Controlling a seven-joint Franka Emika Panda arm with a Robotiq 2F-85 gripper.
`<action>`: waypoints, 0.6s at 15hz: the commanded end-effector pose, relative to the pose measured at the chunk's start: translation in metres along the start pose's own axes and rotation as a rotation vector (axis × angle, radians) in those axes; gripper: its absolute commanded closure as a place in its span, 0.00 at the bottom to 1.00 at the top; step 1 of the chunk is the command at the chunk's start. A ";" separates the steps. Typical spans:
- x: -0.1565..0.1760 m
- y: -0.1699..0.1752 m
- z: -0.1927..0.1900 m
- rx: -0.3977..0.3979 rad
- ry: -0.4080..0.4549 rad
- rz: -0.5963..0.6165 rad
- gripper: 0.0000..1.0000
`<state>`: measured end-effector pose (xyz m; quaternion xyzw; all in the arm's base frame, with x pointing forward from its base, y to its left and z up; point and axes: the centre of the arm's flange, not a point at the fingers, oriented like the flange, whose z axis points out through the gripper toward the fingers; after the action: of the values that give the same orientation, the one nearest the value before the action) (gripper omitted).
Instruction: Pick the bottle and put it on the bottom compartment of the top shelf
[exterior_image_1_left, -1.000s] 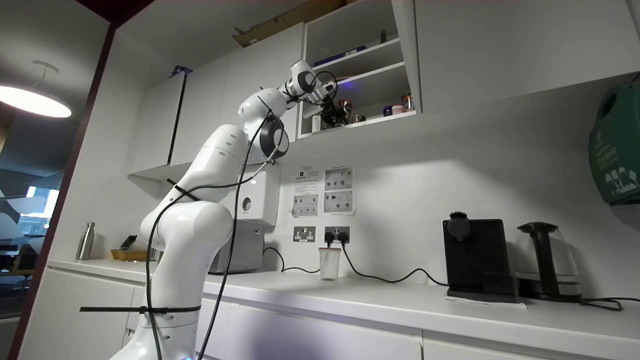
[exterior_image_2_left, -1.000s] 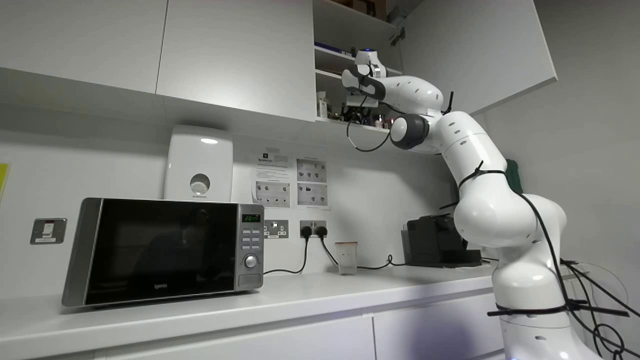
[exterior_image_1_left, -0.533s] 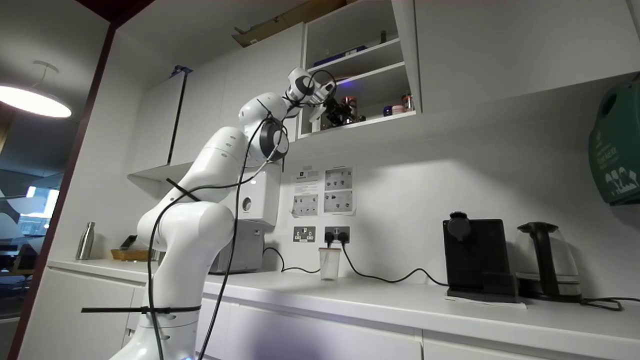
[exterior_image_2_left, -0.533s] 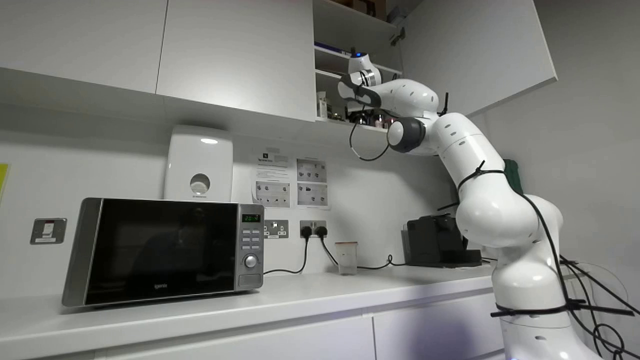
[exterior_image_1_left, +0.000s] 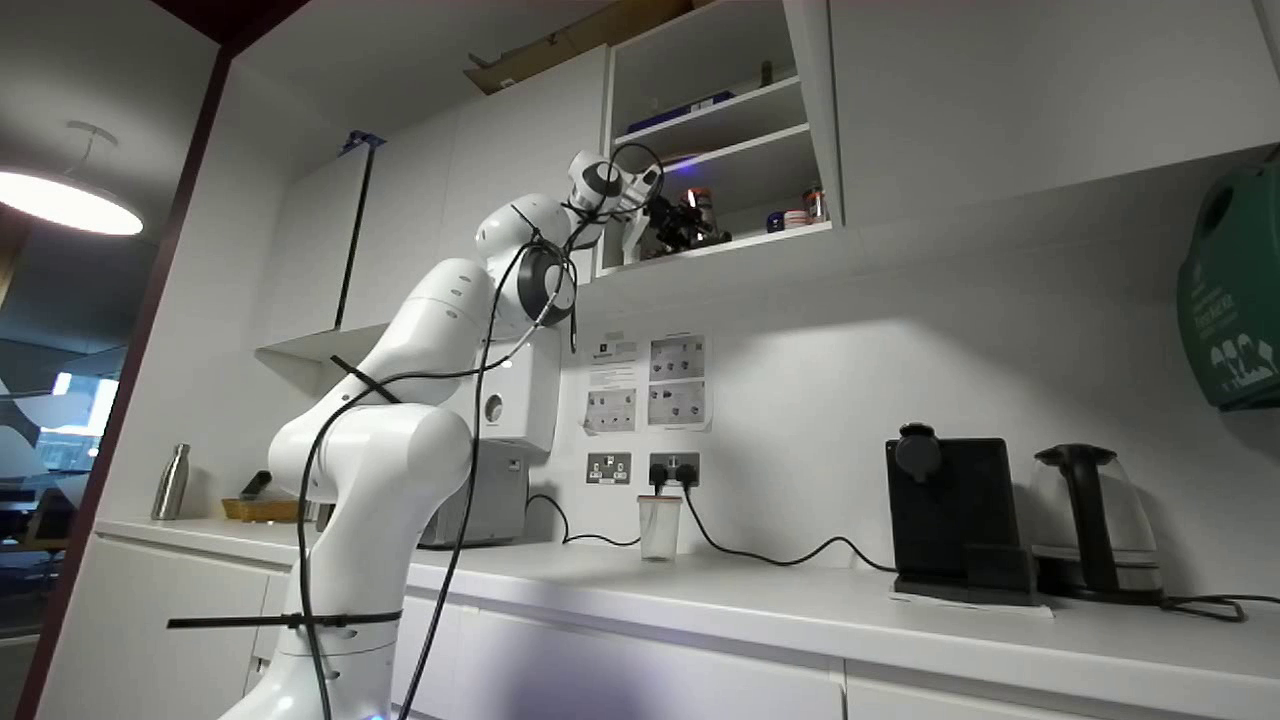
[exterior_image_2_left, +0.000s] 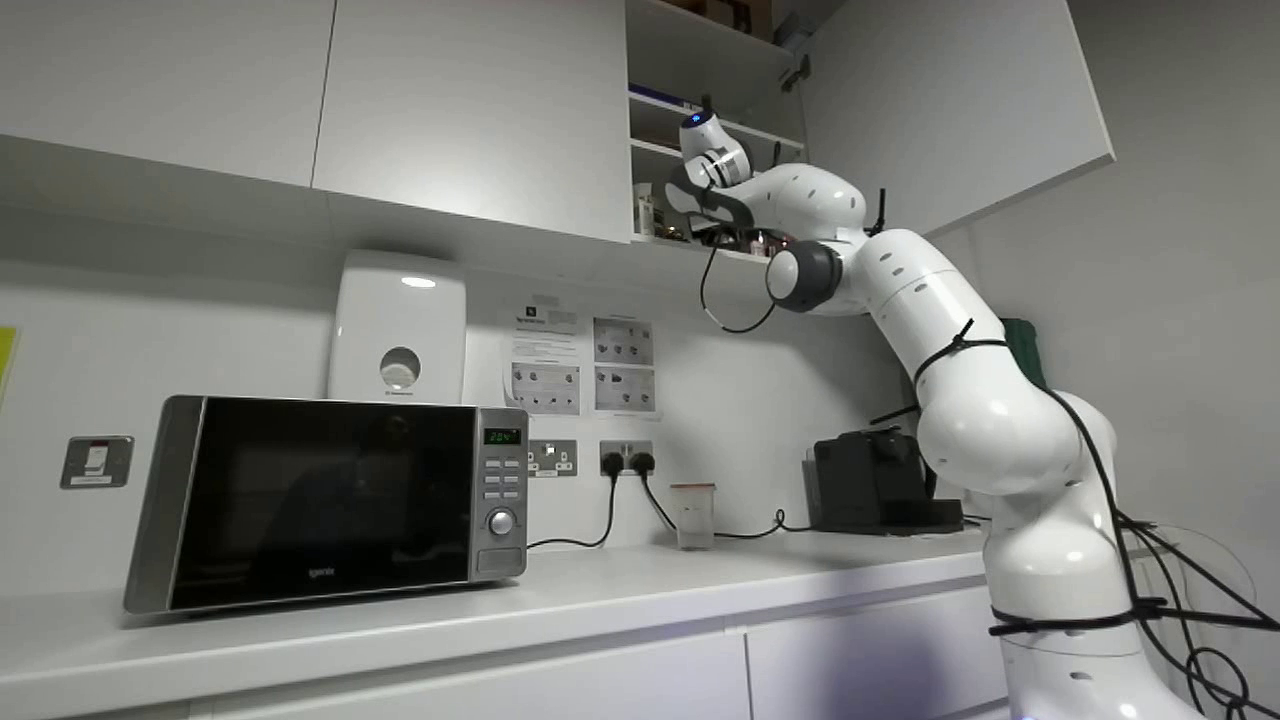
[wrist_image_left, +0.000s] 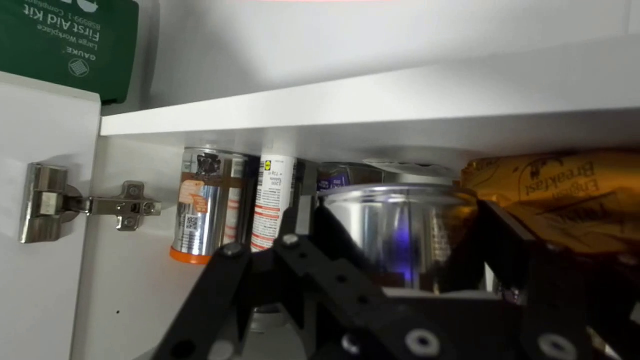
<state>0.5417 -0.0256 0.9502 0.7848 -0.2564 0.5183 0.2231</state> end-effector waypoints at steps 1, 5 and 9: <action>0.064 -0.026 0.006 0.046 -0.077 -0.004 0.42; 0.056 -0.027 0.014 0.124 -0.166 0.015 0.42; 0.056 -0.020 0.013 0.193 -0.202 0.043 0.42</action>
<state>0.5426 -0.0266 0.9412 0.8235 -0.2493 0.4900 0.1397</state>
